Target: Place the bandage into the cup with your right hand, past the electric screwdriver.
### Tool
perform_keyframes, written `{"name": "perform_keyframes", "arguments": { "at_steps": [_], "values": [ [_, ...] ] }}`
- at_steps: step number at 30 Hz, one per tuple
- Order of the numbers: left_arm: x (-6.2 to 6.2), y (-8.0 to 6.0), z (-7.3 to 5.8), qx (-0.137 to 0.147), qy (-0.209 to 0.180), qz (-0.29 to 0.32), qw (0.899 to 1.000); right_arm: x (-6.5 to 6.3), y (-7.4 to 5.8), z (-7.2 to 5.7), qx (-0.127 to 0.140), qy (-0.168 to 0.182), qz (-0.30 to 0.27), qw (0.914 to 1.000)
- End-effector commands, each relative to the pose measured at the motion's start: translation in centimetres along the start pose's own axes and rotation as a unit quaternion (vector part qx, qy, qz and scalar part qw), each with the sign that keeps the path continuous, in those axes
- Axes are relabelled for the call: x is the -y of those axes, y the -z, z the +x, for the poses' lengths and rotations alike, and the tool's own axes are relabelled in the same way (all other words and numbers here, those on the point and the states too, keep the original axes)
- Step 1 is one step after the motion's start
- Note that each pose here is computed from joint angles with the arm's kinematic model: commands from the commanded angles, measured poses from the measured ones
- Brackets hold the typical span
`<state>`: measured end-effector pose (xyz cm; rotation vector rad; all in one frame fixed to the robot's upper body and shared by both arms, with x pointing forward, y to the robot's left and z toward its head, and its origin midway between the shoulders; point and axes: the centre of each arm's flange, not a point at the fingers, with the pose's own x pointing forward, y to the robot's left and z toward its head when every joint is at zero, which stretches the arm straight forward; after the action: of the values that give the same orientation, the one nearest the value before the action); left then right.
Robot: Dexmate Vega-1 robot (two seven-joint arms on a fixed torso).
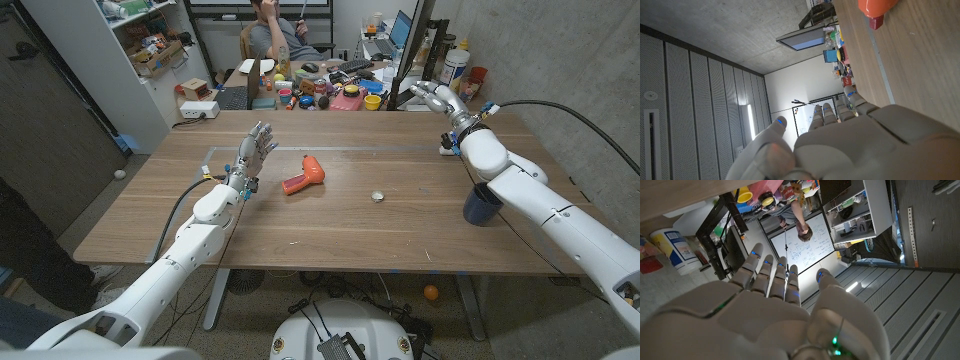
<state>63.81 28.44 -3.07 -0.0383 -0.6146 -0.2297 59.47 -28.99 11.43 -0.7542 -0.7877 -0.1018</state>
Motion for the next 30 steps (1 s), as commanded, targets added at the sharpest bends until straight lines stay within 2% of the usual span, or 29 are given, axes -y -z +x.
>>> {"name": "perform_keyframes", "arguments": {
  "at_steps": [1, 8, 17, 21, 24, 28, 30],
  "values": [
    [0.6, -0.4, 0.0, 0.002, 0.006, 0.004, 1.000, 2.6, -1.4, 2.7, -0.021, 0.025, -0.165, 0.9857],
    [1.1, -0.6, 0.1, 0.005, 0.011, 0.006, 1.000, 3.5, -1.4, 4.6, -0.043, 0.014, -0.237, 0.9704],
    [1.3, -0.9, 0.1, 0.007, 0.008, 0.008, 1.000, 4.6, -1.2, 6.9, -0.077, -0.001, -0.316, 0.9457],
    [1.3, -1.0, 0.1, 0.006, 0.006, 0.010, 1.000, 5.0, -0.9, 7.7, -0.097, -0.012, -0.351, 0.9313],
    [1.4, -1.1, 0.3, 0.006, 0.005, 0.012, 1.000, 5.2, -0.6, 8.2, -0.118, -0.021, -0.381, 0.9168],
    [1.7, -1.3, 0.5, 0.005, 0.007, 0.015, 1.000, 5.5, 0.3, 8.5, -0.147, -0.034, -0.410, 0.8997],
    [2.0, -1.4, 0.7, 0.005, 0.009, 0.017, 1.000, 5.7, 1.0, 8.4, -0.163, -0.038, -0.416, 0.8937]
  ]
}}
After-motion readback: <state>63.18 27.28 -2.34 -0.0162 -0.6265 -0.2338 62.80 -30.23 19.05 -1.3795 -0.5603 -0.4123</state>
